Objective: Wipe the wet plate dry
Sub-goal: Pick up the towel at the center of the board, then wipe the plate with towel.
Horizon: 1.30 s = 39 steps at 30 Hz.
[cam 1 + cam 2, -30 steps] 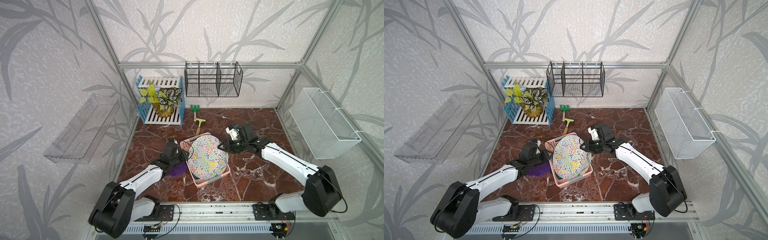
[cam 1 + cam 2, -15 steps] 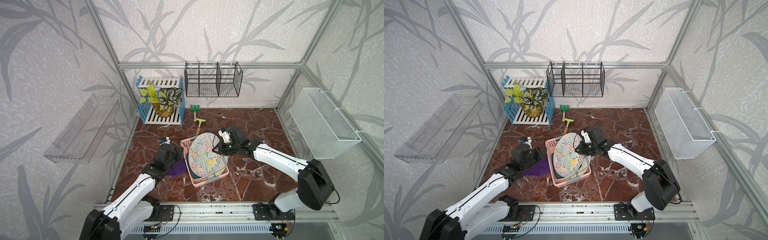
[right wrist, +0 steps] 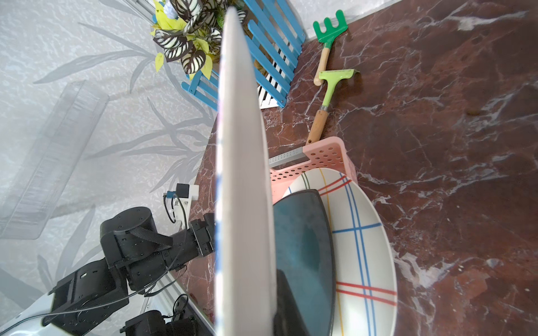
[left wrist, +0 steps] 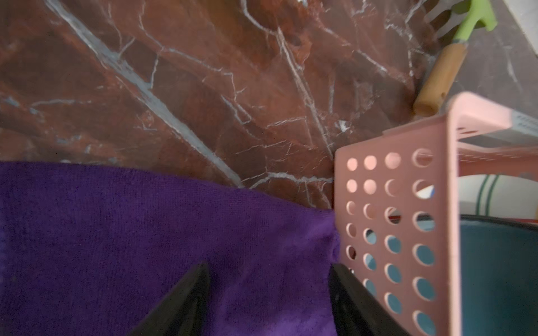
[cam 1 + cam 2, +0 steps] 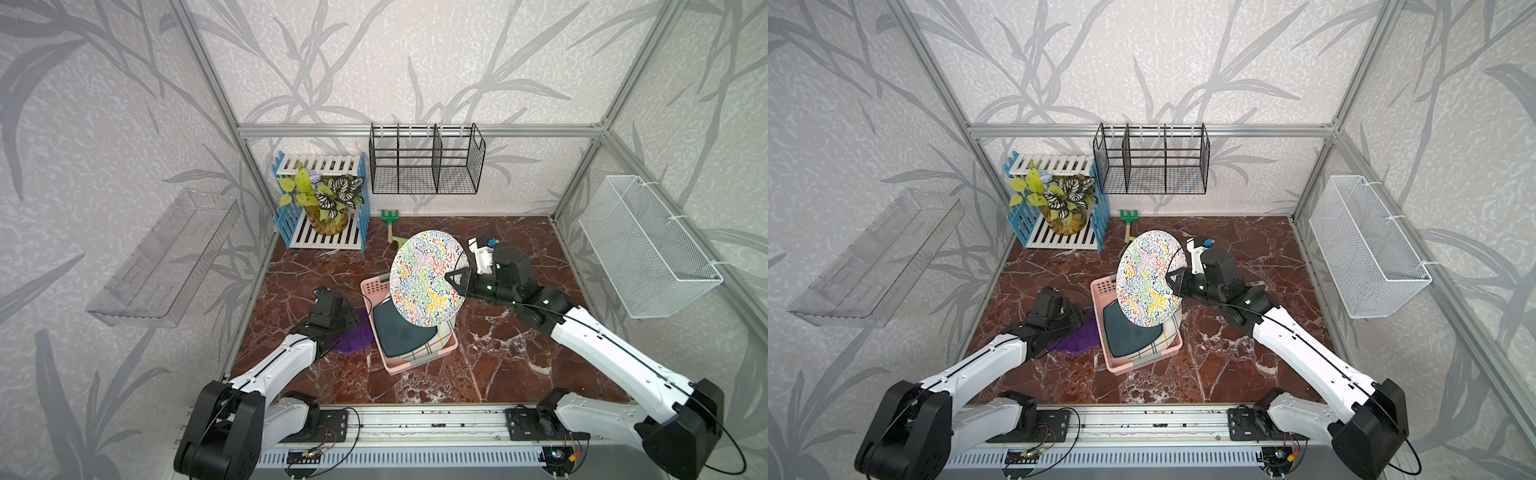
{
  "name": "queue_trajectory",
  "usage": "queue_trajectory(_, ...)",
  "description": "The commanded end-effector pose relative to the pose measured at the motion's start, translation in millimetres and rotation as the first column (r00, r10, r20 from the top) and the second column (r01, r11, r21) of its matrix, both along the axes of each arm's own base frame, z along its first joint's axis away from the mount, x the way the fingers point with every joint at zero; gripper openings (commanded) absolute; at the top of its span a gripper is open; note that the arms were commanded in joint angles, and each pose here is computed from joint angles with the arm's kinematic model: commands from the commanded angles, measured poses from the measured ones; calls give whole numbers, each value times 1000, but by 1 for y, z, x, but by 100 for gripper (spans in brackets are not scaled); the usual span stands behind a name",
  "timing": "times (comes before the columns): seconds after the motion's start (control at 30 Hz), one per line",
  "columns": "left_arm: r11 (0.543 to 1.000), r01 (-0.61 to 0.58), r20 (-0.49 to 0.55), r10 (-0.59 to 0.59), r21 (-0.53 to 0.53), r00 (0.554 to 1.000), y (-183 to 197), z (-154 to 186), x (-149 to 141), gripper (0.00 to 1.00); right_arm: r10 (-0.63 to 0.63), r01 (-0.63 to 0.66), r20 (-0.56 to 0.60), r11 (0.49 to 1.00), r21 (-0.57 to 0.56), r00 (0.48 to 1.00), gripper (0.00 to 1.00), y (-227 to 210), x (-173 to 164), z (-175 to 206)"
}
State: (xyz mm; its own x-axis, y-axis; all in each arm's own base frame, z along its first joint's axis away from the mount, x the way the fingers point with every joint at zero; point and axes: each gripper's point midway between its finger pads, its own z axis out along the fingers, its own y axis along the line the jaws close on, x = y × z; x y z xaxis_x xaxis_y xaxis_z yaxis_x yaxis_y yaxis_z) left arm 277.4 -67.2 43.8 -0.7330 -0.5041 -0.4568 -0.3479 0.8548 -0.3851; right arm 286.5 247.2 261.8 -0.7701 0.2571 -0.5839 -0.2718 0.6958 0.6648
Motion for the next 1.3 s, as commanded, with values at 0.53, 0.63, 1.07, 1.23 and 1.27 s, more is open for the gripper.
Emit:
queue_trajectory(0.53,986,24,-75,-12,165,997,-4,9,-1,0,-43,42,34,998,35,999,0,-8,5,11)
queue_trajectory(0.63,998,64,198,-68,28,978,-25,103,29,0,-13,10,27,995,102,1000,0,-1,0,17)
queue_trajectory(1.07,754,615,487,-458,-231,744,-177,200,17,0,35,-30,-4,898,440,999,0,26,2,57)
queue_trajectory(1.23,663,703,498,-533,-257,684,-224,195,-17,0,-25,13,18,873,487,1000,0,21,9,75)
queue_trajectory(1.27,641,725,505,-551,-252,664,-236,197,-25,0,-31,14,26,866,499,999,0,20,11,79)
